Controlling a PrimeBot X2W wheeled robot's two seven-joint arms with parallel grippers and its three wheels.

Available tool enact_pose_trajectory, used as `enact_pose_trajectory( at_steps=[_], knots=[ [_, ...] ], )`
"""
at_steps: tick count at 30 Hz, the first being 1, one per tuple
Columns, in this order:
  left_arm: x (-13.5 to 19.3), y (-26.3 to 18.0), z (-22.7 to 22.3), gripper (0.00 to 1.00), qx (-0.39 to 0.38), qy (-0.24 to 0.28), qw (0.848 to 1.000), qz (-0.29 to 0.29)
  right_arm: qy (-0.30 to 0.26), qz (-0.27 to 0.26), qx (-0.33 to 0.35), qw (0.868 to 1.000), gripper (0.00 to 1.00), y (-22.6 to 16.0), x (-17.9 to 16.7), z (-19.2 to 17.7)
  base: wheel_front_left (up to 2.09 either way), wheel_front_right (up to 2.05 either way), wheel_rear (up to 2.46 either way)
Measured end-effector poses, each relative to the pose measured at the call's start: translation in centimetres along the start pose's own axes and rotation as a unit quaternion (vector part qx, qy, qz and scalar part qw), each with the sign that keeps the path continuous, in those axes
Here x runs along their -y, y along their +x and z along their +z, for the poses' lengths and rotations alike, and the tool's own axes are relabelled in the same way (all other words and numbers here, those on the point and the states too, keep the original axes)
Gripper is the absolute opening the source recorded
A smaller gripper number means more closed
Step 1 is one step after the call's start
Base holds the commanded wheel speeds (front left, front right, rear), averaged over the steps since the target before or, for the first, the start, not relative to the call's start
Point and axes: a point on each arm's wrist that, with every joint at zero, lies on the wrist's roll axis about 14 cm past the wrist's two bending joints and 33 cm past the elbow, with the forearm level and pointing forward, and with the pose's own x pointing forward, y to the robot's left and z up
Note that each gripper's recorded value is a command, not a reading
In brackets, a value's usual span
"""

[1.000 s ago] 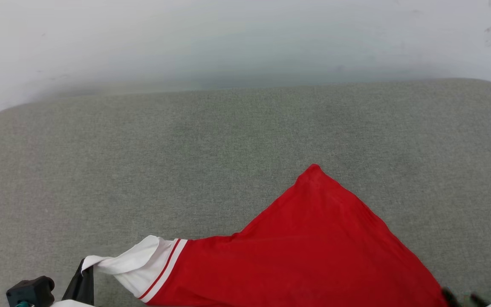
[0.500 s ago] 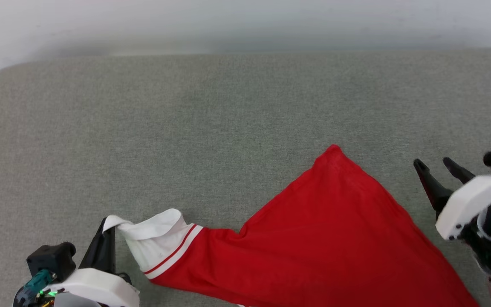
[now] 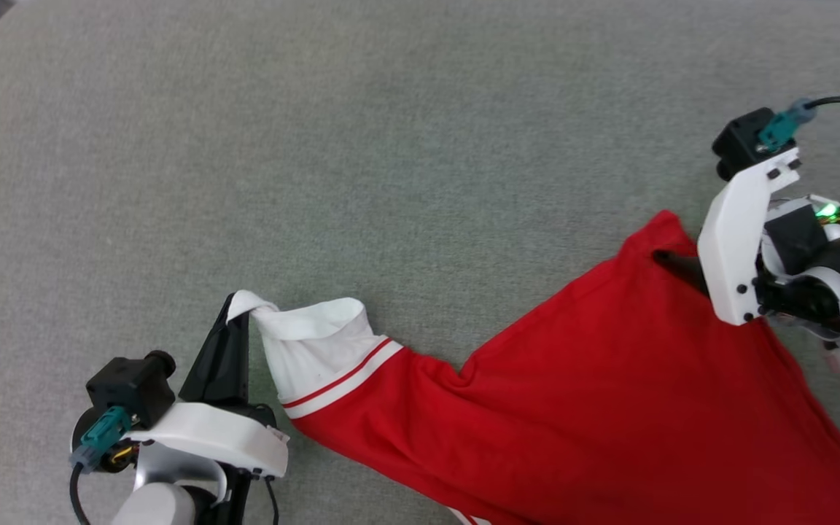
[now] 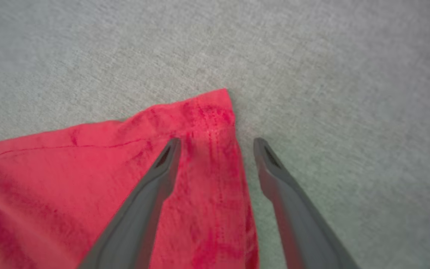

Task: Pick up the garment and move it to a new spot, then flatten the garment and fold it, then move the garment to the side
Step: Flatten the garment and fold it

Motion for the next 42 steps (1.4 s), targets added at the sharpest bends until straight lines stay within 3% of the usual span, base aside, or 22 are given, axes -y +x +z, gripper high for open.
enact_pose_trajectory(
  at_steps=[6, 8, 9, 14, 20, 27, 33, 34, 42],
  knots=[
    [-0.9, 0.2, -1.0, 0.00, -0.010, -0.002, 1.000, 0.016, -0.001, 0.029, -0.075, 0.997, 1.00, 2.8, -0.8, -1.9, 0.00, 0.00, 0.00],
    [-1.1, 0.0, -1.2, 0.00, -0.013, -0.002, 1.000, 0.018, 0.001, 0.031, -0.084, 0.996, 0.24, 3.0, -0.8, -2.1, 0.00, 0.00, 0.00],
    [-1.1, 0.0, -1.2, 0.00, -0.013, -0.002, 1.000, 0.019, 0.000, 0.030, -0.087, 0.996, 0.00, 3.0, -0.8, -2.2, 0.00, 0.00, 0.00],
    [-1.2, -0.2, -0.9, 0.00, -0.011, -0.002, 1.000, 0.017, 0.007, 0.030, -0.073, 0.997, 0.00, 2.6, -1.0, -2.1, 0.00, 0.00, 0.00],
    [-1.5, -0.3, 1.2, 0.00, 0.009, 0.024, 1.000, 0.010, 0.018, 0.013, -0.005, 1.000, 0.00, 1.2, -0.9, -0.4, 0.00, 0.00, 0.00],
    [-0.1, 2.3, 9.5, 0.00, 0.097, 0.037, 0.994, -0.031, 0.035, -0.043, 0.146, 0.988, 0.00, -4.5, 0.8, 4.1, 0.00, 0.00, 0.00],
    [3.1, 5.5, 15.6, 0.00, 0.149, 0.029, 0.986, -0.073, 0.055, -0.100, 0.256, 0.960, 0.00, -10.2, 3.3, 7.0, 0.00, 0.00, 0.00],
    [4.5, 6.9, 18.3, 0.00, 0.169, 0.024, 0.982, -0.080, 0.059, -0.123, 0.296, 0.945, 0.00, -12.9, 4.3, 8.2, 0.00, 0.00, 0.00],
    [8.0, 10.5, 25.1, 0.00, 0.230, 0.008, 0.968, -0.097, 0.070, -0.169, 0.418, 0.890, 0.00, -19.8, 7.4, 13.8, 0.00, 0.00, 0.00]
  ],
)
